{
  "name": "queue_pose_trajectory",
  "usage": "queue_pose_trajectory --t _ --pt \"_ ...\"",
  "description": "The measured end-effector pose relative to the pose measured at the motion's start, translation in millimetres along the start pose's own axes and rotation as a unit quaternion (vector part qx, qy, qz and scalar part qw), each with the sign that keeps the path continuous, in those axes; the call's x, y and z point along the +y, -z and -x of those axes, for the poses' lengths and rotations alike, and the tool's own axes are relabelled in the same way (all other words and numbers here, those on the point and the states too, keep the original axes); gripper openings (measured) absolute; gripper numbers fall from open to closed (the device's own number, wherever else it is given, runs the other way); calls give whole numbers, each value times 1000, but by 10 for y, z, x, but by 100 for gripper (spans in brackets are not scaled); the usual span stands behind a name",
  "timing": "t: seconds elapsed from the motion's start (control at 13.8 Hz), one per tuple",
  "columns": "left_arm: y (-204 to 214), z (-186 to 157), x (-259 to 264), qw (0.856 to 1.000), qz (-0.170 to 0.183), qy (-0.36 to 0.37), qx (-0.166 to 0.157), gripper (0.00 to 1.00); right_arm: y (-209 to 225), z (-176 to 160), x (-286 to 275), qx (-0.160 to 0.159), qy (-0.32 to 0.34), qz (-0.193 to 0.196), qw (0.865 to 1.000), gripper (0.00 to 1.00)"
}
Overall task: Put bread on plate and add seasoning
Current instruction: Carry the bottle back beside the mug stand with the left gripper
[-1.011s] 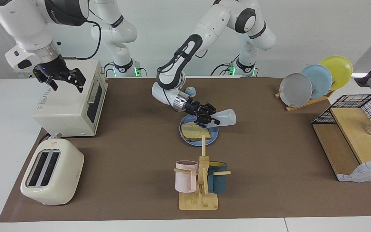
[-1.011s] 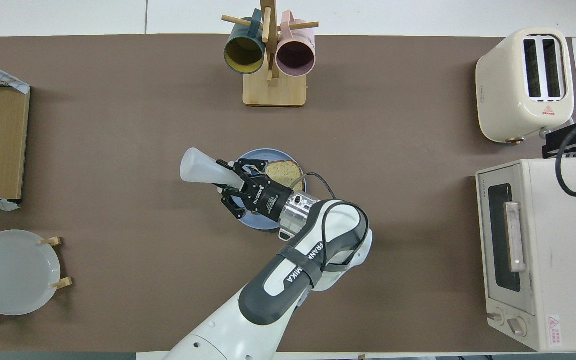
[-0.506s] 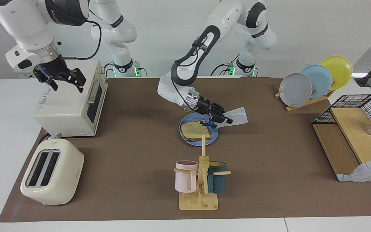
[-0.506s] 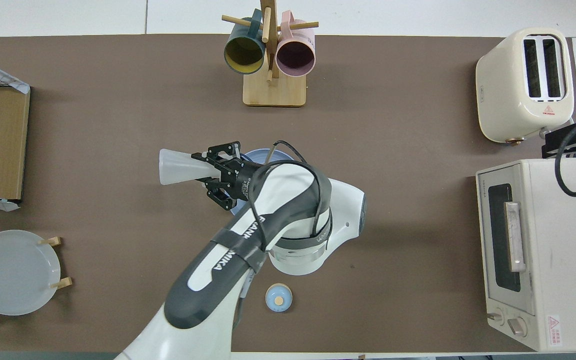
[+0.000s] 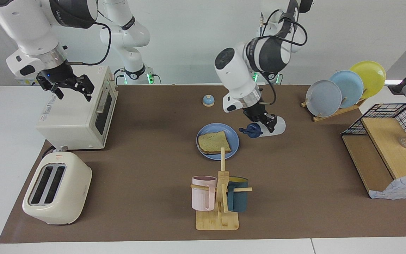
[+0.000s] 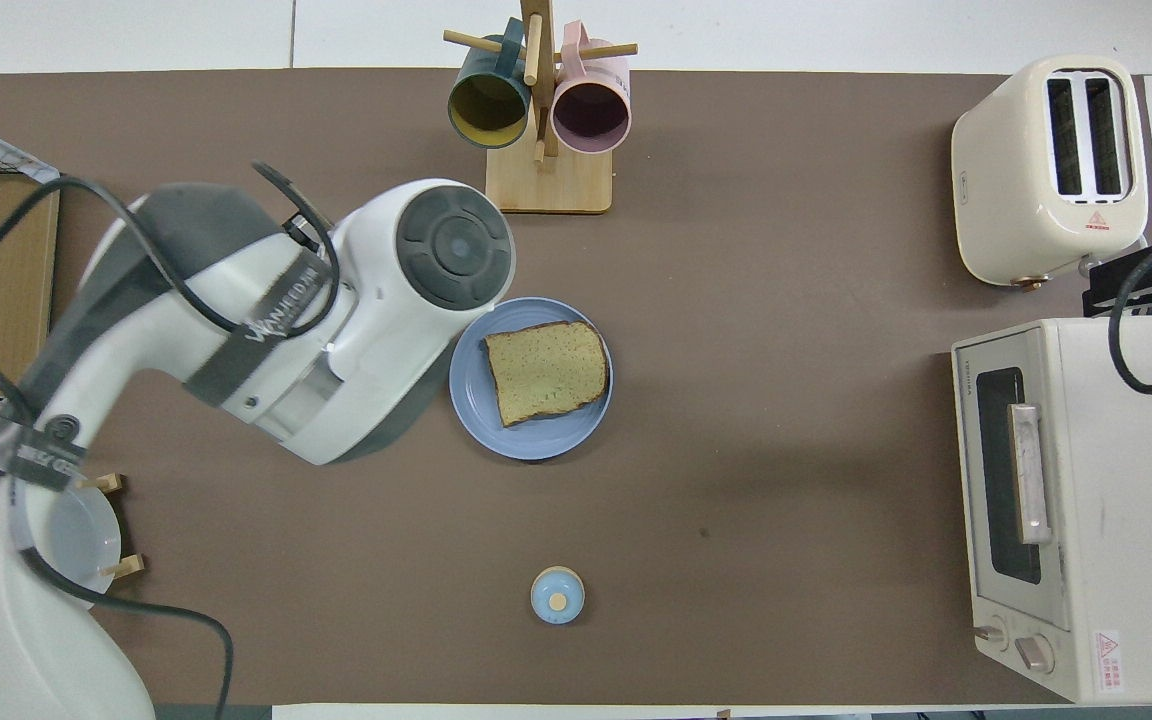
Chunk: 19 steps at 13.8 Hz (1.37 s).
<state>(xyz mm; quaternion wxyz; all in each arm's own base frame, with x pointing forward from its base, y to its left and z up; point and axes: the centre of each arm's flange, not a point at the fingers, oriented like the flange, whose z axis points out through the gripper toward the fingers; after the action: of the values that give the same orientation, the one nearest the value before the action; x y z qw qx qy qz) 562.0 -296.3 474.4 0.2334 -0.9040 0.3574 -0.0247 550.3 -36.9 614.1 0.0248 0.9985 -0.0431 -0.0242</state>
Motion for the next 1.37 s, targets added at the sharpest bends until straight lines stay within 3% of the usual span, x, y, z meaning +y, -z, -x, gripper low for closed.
queue_pose_trajectory --t 0.14,0.29,0.51,0.65,1.08,1.37 --pt "-153 -64 -270 994 34 81 60 42 0 0 -3 0 0 0 1000 100" --pt "-321 -116 -467 979 49 156 122 42 0 0 -4 0 0 0 1000 100" --pt "-656 -83 -740 937 78 255 226 42 1 0 -20 0 2 0 1000 100" --pt "-860 11 -892 909 89 299 275 42 2 1 -29 0 3 0 1000 100" --pt "-1494 -138 -773 852 130 350 367 42 1 1 -31 0 3 0 1000 100" --pt "-1832 -180 -779 848 133 357 369 42 0 1 -31 0 3 0 1000 100"
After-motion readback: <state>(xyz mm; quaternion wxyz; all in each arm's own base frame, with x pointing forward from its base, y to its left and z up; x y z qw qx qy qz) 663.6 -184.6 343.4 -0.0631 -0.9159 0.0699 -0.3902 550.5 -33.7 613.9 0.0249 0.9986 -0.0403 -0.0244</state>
